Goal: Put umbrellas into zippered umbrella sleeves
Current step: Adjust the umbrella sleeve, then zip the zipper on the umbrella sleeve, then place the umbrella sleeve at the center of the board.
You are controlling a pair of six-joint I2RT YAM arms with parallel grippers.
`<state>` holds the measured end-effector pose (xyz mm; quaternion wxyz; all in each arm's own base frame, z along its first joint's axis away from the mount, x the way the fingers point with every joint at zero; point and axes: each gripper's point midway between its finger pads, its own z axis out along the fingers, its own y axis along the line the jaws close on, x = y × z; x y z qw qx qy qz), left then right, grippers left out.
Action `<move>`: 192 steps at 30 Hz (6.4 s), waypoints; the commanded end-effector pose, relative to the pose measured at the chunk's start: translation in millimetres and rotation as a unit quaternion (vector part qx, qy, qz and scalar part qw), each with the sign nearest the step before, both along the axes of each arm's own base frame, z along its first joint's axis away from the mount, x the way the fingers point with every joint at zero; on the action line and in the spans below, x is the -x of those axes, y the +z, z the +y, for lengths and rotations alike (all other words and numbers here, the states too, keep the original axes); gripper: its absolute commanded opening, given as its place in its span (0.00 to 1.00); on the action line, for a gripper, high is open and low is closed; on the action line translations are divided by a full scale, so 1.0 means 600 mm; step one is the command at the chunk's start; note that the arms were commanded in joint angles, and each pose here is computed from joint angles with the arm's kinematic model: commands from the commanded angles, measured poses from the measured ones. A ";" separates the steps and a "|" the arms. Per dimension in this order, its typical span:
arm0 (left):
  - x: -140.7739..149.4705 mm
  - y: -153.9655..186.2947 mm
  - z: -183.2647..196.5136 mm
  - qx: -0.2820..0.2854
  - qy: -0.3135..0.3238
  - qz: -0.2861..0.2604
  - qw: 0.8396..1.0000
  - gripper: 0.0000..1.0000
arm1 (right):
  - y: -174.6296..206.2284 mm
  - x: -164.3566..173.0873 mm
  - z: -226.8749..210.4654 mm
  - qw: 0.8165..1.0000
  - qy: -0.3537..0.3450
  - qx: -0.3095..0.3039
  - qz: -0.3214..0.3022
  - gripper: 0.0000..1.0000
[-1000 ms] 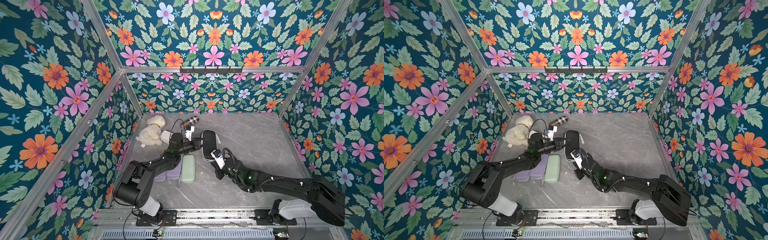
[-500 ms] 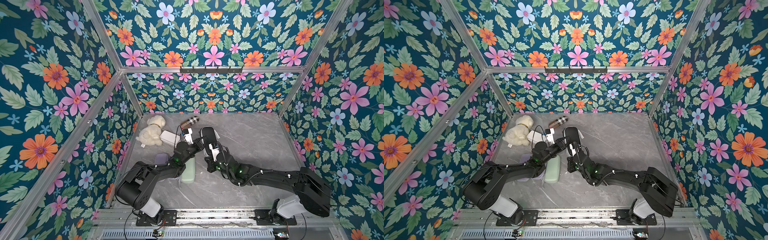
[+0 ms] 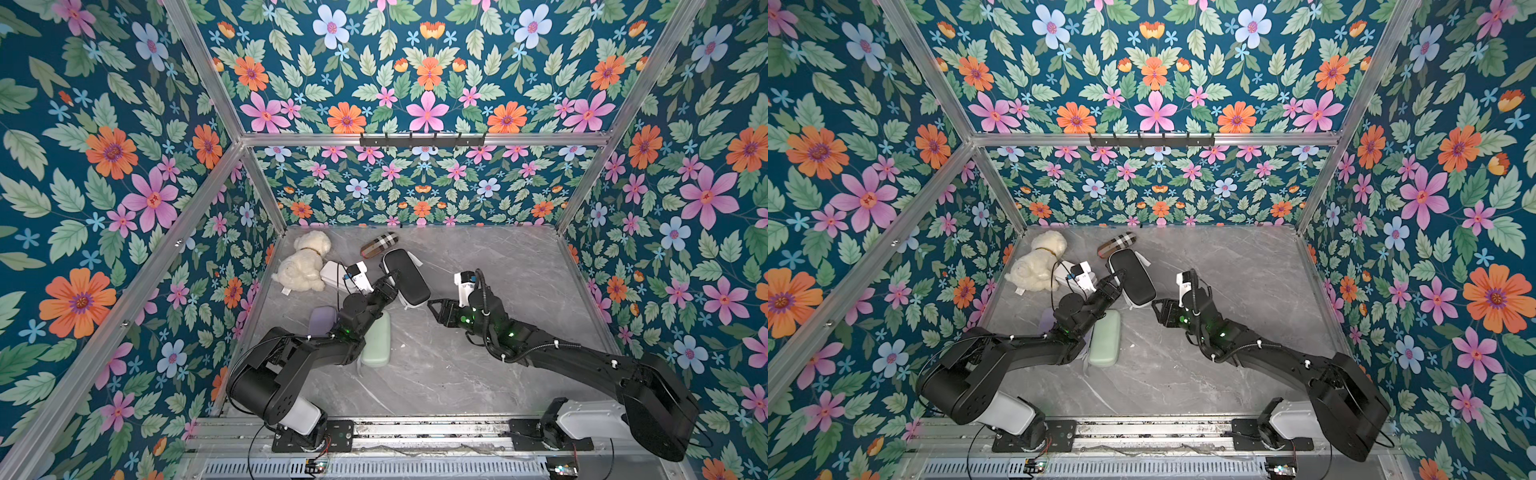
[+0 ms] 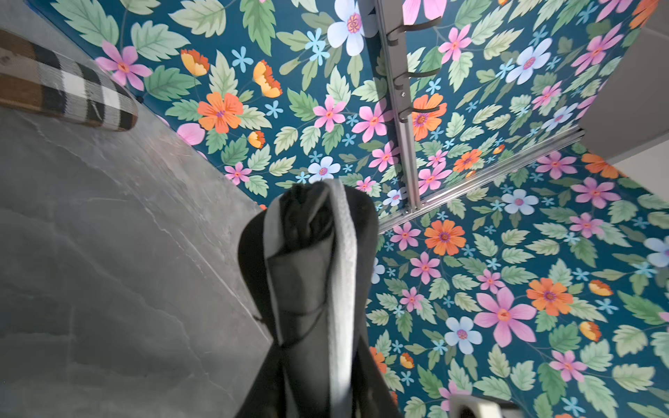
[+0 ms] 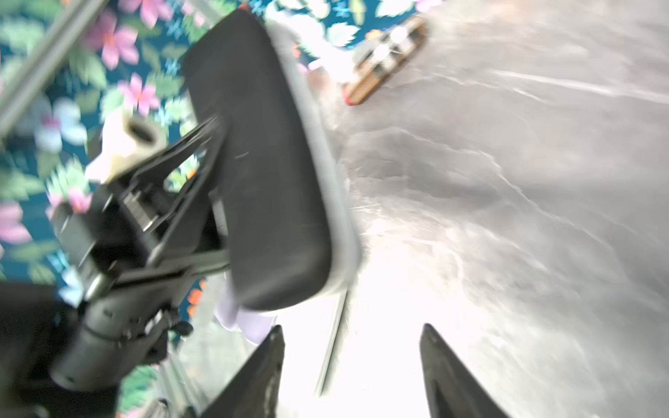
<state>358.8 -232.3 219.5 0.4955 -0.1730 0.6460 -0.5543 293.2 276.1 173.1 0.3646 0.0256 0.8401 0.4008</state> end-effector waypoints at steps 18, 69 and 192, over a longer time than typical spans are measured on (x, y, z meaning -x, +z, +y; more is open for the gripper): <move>0.031 0.078 -0.053 0.096 -0.016 -0.057 0.994 0.20 | 0.142 -0.052 0.046 0.953 -0.024 -0.302 -0.016 0.71; 0.096 0.058 -0.071 -0.024 -0.378 0.006 0.925 0.17 | 0.104 -0.023 -0.016 0.949 0.237 -0.197 0.061 0.64; 0.120 -0.155 -0.102 -0.248 -0.281 0.133 0.918 0.62 | -0.201 -0.006 -0.082 0.910 0.202 0.153 0.329 0.62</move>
